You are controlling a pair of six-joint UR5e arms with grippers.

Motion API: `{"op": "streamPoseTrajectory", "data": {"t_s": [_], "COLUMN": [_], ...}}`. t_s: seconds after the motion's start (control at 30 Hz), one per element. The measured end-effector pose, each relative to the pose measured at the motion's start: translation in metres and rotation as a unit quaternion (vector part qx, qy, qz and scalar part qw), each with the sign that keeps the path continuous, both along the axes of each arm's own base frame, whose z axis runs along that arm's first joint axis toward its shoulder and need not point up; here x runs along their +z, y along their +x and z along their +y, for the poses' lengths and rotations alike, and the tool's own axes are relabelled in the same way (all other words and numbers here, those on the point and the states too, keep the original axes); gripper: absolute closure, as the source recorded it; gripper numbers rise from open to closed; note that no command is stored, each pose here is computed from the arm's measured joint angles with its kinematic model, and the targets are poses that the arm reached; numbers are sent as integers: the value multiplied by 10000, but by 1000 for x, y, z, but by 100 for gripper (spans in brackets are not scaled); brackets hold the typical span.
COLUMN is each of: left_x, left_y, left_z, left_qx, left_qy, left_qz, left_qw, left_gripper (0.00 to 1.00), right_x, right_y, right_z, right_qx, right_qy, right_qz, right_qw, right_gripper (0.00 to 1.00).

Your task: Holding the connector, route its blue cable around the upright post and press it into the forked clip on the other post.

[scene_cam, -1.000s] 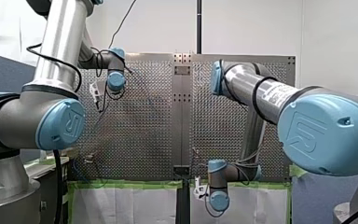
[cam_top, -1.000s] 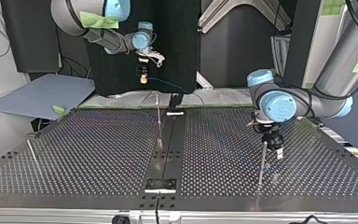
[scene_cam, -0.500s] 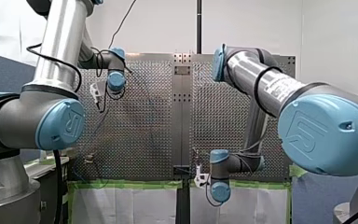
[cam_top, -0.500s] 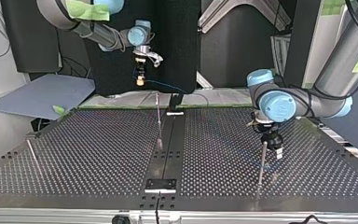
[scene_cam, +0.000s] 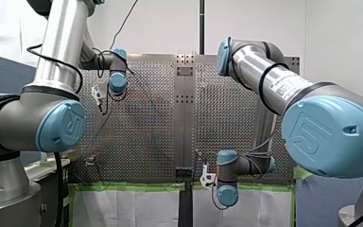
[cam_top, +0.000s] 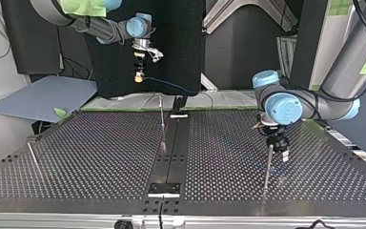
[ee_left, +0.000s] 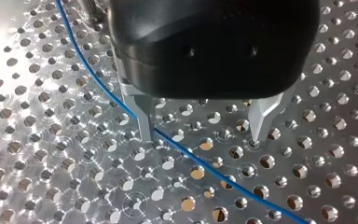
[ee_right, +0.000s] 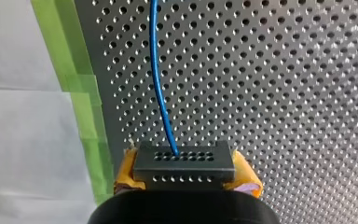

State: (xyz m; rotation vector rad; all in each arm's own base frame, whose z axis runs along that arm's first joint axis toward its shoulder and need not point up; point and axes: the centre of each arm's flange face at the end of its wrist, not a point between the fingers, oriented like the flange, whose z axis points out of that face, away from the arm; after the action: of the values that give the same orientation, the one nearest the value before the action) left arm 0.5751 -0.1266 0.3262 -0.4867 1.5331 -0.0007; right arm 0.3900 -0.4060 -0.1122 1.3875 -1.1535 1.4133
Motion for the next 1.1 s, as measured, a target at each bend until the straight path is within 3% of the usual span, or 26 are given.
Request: {"op": "streamPoseTrajectory", "data": {"t_s": [0.2,0.43,0.6,0.87,1.1], "left_x": [-2,-4,-5,-15,-14], "left_y": [-2,-4,-6,-18,-42], "left_z": [0,4,13,9,2], "left_qx": [7,107,350,380,326], "left_qy": [-99,-330,-528,-816,-665], "left_qz": [50,87,84,144,193], "left_qw": [9999,9994,9980,9958,9971], "left_gripper": [0,0,0,0,0], "right_x": [-3,1,2,1,2], "right_y": [-12,-11,-9,-7,-7], "right_z": [10,7,5,6,1], "right_qx": [-51,-43,-34,-12,-32], "right_qy": [4,-199,-244,-222,-209], "right_qz": [-127,-214,-190,-133,-137], "right_qw": [9999,9996,9995,9997,9997], "right_gripper": [100,100,100,100,100]}}
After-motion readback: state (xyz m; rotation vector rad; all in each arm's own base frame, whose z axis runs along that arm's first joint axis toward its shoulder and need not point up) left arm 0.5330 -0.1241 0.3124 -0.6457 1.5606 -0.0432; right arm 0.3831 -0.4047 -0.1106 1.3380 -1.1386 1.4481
